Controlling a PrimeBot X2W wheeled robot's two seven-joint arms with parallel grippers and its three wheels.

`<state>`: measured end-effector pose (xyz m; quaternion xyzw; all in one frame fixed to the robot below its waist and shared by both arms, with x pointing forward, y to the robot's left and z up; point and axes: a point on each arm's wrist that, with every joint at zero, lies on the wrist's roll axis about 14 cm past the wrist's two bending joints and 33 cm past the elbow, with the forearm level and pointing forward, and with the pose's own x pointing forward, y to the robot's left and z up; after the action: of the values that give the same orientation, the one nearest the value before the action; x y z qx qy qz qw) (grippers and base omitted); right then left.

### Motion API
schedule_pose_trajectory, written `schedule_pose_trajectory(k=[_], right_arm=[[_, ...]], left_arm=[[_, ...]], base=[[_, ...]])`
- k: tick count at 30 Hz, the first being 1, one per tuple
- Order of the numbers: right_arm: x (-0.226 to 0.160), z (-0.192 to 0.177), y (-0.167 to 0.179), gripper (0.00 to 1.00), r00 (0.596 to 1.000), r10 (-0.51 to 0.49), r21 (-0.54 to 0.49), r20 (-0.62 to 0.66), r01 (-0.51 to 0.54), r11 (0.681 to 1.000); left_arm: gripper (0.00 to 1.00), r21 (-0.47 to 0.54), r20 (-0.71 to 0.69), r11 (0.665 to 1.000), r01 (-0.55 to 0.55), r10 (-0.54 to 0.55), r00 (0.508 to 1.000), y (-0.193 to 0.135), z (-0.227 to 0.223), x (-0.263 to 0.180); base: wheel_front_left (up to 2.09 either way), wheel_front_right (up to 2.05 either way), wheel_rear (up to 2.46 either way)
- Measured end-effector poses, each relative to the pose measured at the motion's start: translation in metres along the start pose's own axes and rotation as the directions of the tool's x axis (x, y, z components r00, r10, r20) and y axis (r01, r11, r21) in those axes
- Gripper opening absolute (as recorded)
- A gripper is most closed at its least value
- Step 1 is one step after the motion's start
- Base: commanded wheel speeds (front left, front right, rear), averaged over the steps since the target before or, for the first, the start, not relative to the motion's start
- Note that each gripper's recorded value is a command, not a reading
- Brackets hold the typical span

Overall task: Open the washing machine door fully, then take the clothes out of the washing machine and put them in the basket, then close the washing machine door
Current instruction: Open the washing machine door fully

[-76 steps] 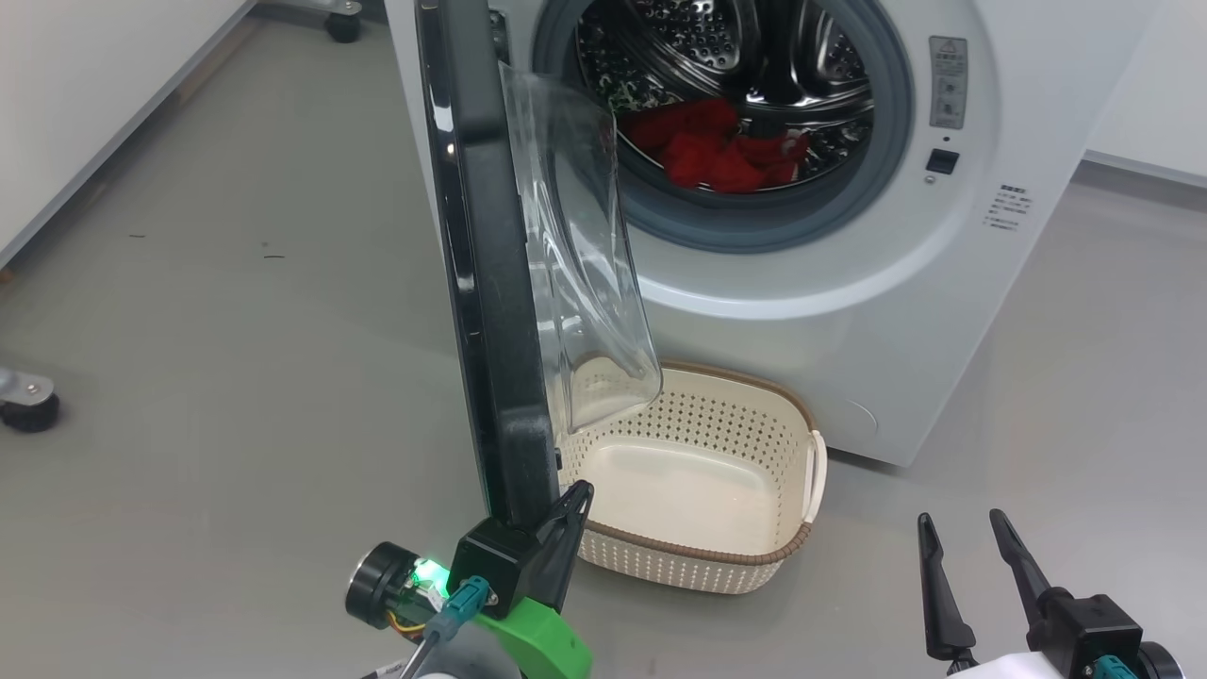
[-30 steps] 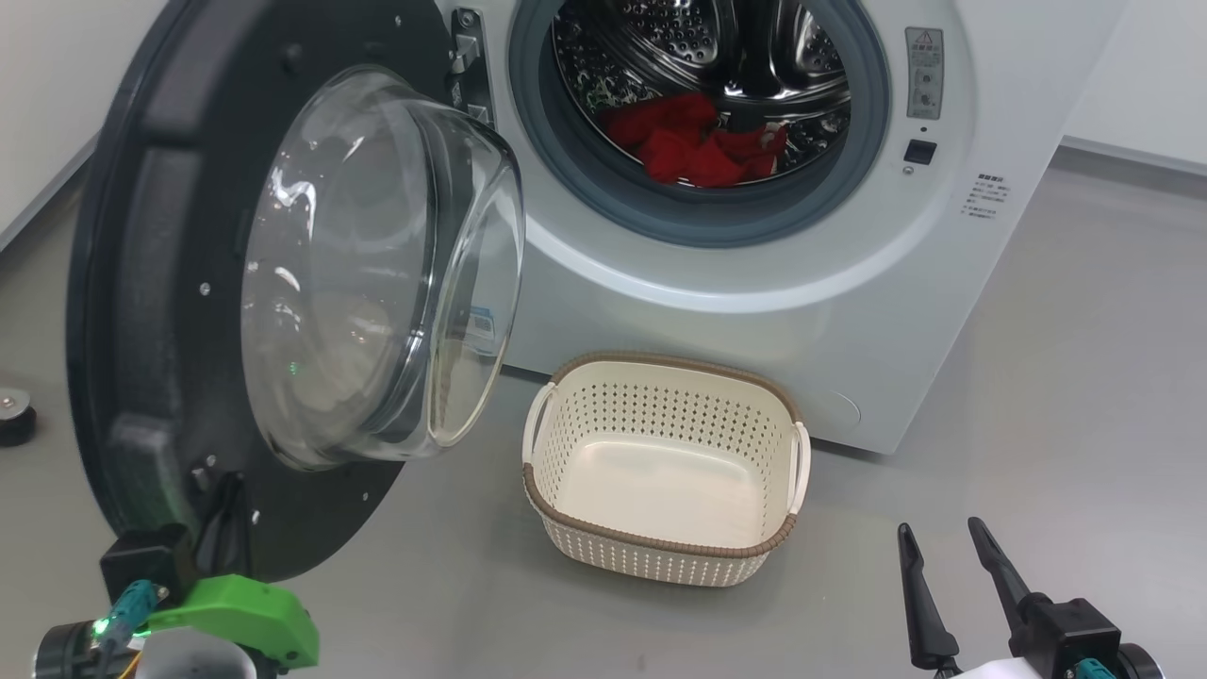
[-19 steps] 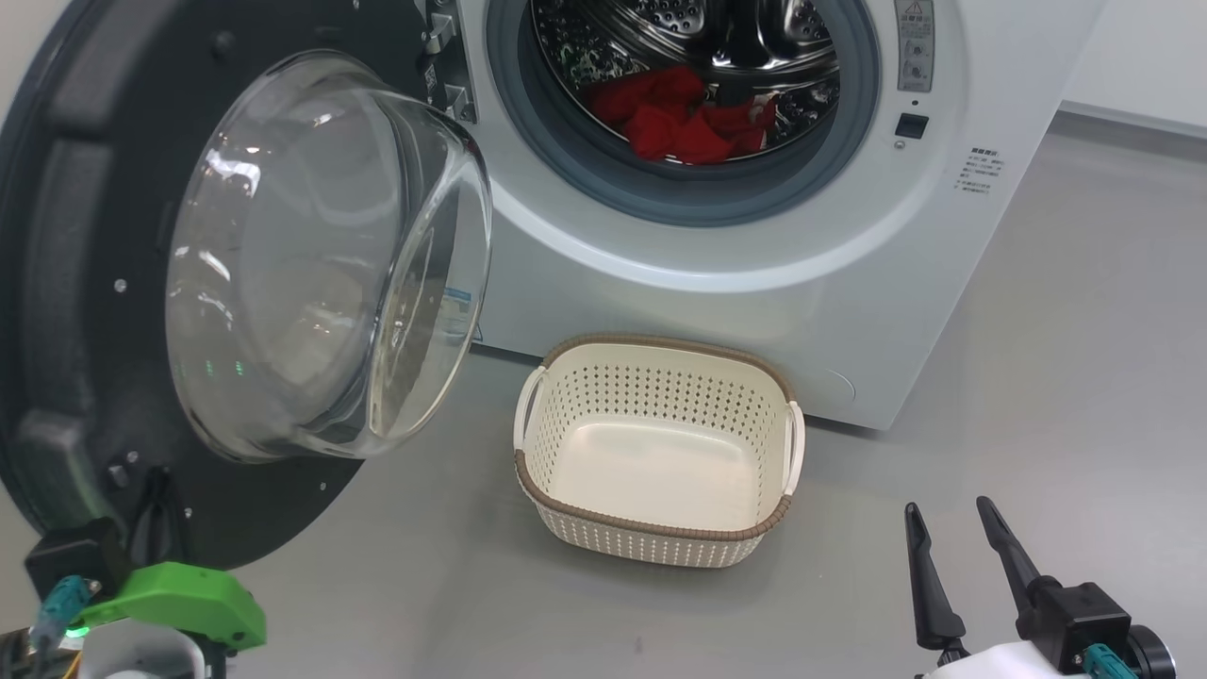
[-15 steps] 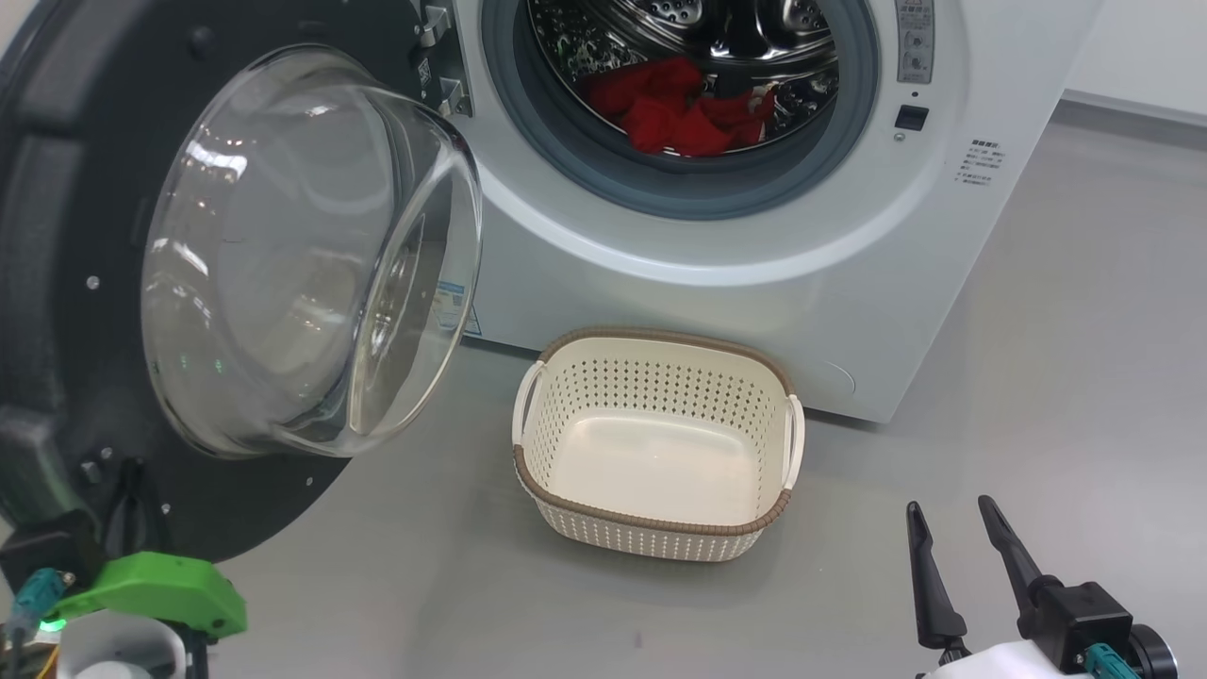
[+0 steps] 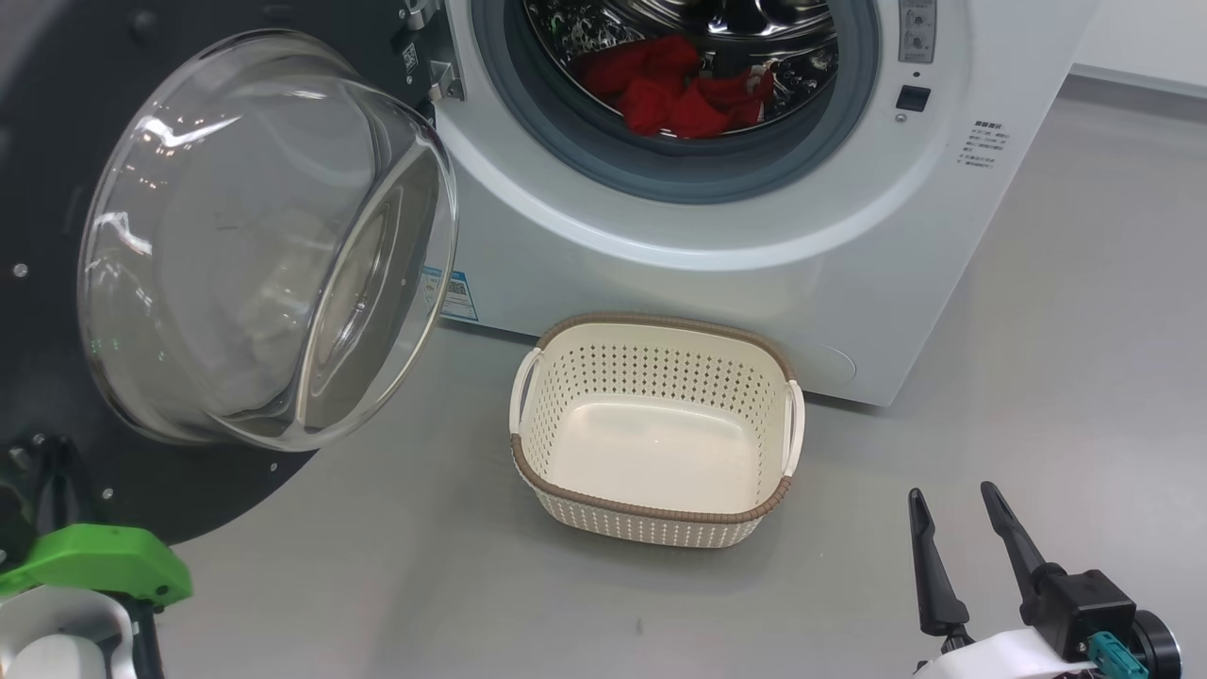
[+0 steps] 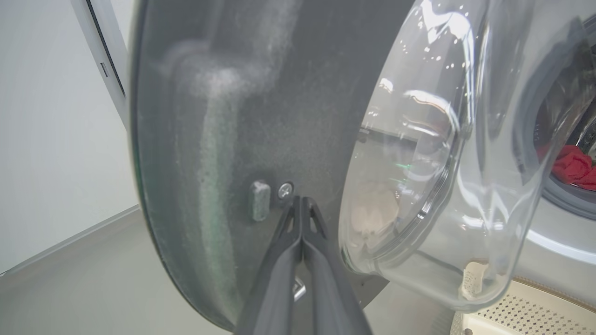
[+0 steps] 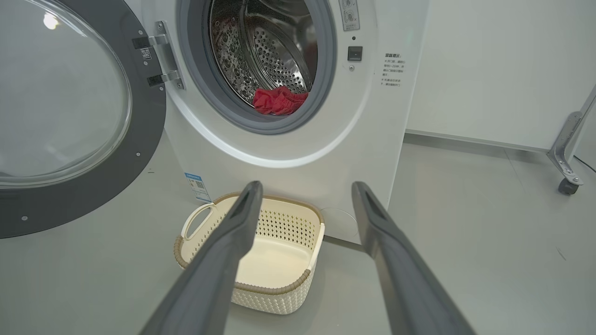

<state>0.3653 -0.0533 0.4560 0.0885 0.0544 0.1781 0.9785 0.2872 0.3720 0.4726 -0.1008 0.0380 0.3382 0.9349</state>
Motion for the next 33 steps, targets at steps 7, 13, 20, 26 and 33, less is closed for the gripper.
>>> schedule_pose_trajectory(k=[7,13,20,26,33], right_arm=[[0.0,-0.001,-0.002,1.0,1.0,-0.002,0.001,-0.004,0.002,1.0],[0.001,-0.001,-0.002,1.0,1.0,-0.002,0.001,-0.002,0.002,1.0],[0.002,0.002,-0.004,1.0,1.0,-0.004,-0.002,0.007,0.004,1.0],[0.001,0.005,-0.002,1.0,1.0,0.002,-0.006,0.014,-0.002,1.0],[0.0,0.01,-0.003,1.0,1.0,0.0,-0.018,0.028,0.0,1.0]], left_arm=[[0.0,0.01,0.013,0.999,-0.044,0.044,0.999,0.015,0.005,0.008],[0.0,0.028,0.014,0.998,-0.048,0.048,0.999,0.016,0.004,0.01],[0.0,0.028,0.014,0.999,-0.035,0.034,0.999,0.01,0.0,0.008],[0.0,0.012,0.034,1.0,-0.003,0.002,0.999,-0.003,0.0,0.003],[0.0,0.023,0.059,0.997,0.078,-0.079,0.995,-0.026,0.001,-0.01]], base=[[0.0,0.0,0.0],[0.0,0.0,0.0],[0.0,0.0,0.0],[0.0,0.0,0.0],[0.0,0.0,0.0]])
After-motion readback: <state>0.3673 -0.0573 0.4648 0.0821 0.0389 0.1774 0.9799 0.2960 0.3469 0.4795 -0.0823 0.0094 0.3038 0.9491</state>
